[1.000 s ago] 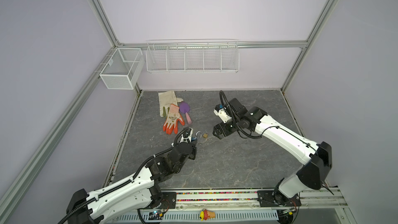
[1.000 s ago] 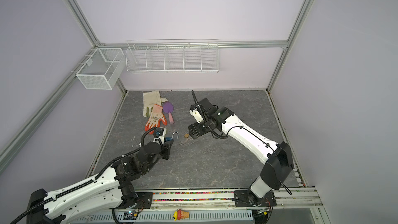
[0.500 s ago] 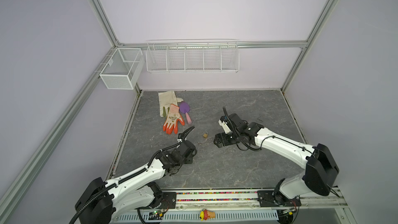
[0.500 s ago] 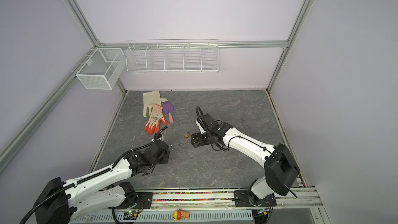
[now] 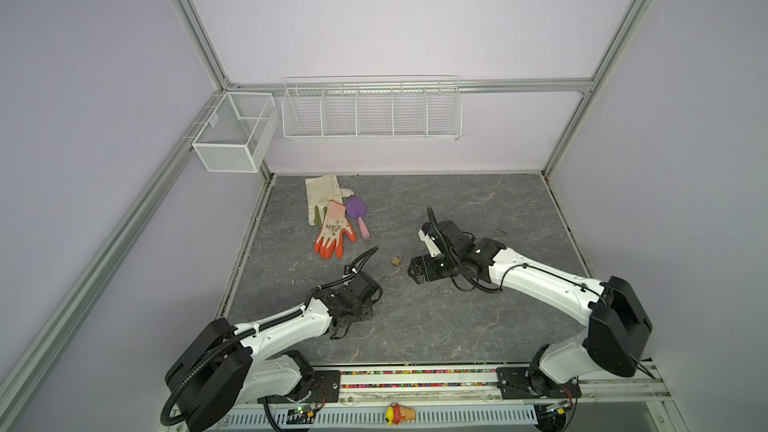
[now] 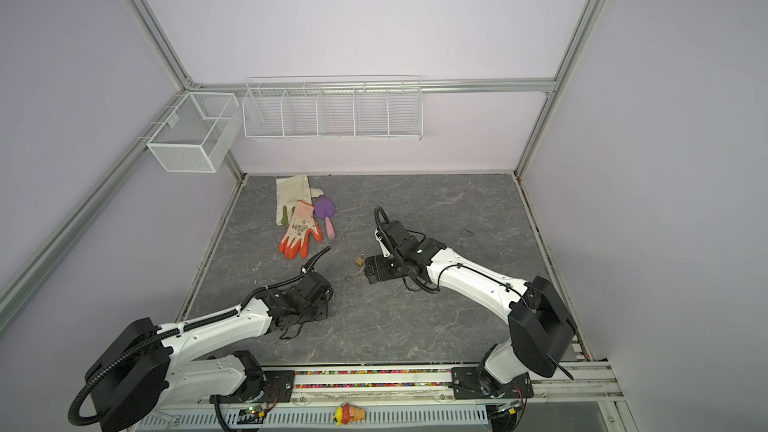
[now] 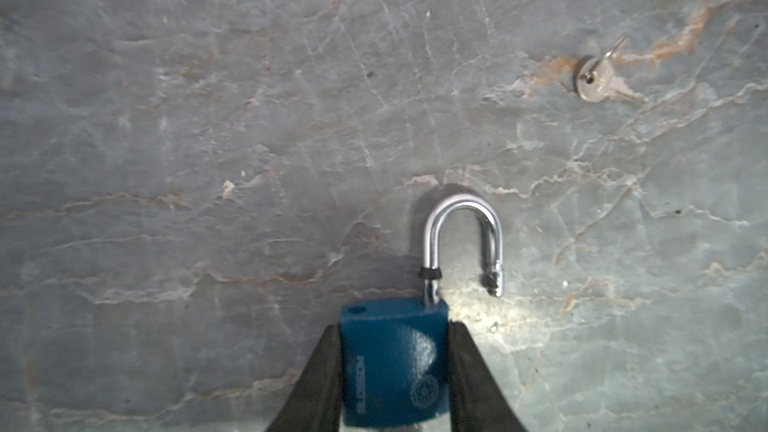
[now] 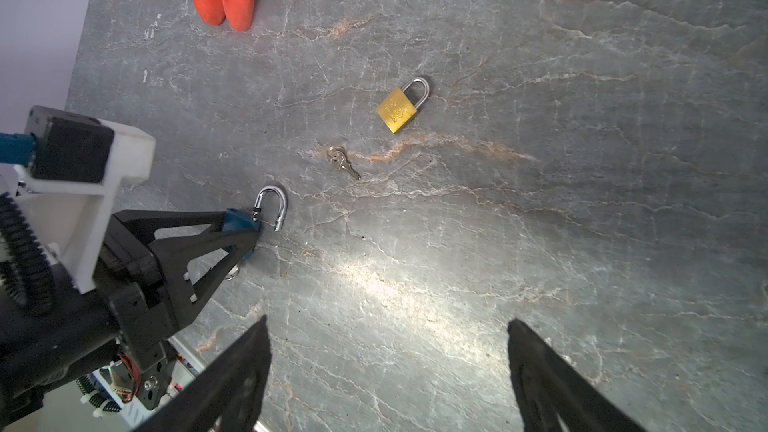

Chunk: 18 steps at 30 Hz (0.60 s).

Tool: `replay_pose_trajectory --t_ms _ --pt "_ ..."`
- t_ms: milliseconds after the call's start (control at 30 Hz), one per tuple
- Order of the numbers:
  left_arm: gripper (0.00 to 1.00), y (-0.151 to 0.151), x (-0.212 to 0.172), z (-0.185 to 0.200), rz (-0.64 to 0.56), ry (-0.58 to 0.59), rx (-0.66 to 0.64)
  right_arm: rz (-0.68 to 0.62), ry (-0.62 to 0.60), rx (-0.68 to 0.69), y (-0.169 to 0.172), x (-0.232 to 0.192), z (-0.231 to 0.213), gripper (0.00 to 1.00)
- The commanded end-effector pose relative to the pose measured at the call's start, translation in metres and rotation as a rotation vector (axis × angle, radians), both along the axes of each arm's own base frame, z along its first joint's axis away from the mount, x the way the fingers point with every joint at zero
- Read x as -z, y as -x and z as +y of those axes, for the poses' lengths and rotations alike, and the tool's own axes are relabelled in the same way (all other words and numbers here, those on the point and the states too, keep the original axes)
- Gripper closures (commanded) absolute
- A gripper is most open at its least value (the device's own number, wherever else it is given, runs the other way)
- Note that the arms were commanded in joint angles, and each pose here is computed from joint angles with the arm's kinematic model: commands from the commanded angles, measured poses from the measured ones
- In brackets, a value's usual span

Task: Unlock with the key
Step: 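Lower the opened blue padlock onto the table and open the left gripper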

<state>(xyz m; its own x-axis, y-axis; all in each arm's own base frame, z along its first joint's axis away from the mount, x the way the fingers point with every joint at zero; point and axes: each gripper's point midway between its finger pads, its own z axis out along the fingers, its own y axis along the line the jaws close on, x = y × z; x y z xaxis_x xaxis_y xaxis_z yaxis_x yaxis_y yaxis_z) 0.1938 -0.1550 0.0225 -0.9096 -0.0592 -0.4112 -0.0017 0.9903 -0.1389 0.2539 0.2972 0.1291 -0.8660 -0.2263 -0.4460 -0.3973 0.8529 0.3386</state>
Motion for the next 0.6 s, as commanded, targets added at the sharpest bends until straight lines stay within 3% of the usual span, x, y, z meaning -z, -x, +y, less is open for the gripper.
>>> replay_pose_trajectory --t_ms 0,100,333,467,567 --pt "1.0 -0.001 0.003 0.002 0.014 -0.005 -0.033 -0.003 0.028 0.01 0.0 0.007 0.0 0.1" --pt "1.0 -0.001 0.004 0.003 0.017 -0.012 -0.034 -0.006 0.037 0.015 0.0 0.01 0.0 0.1" --pt "0.57 -0.002 -0.005 0.003 -0.003 -0.001 -0.033 -0.011 0.065 0.044 -0.005 0.016 0.007 0.1" --pt "0.45 -0.005 -0.017 0.002 -0.03 0.017 -0.027 -0.022 0.08 0.099 -0.011 0.018 0.014 0.1" --pt "0.44 -0.008 -0.033 0.004 -0.069 0.035 -0.028 -0.024 0.09 0.157 -0.017 0.023 0.021 0.1"
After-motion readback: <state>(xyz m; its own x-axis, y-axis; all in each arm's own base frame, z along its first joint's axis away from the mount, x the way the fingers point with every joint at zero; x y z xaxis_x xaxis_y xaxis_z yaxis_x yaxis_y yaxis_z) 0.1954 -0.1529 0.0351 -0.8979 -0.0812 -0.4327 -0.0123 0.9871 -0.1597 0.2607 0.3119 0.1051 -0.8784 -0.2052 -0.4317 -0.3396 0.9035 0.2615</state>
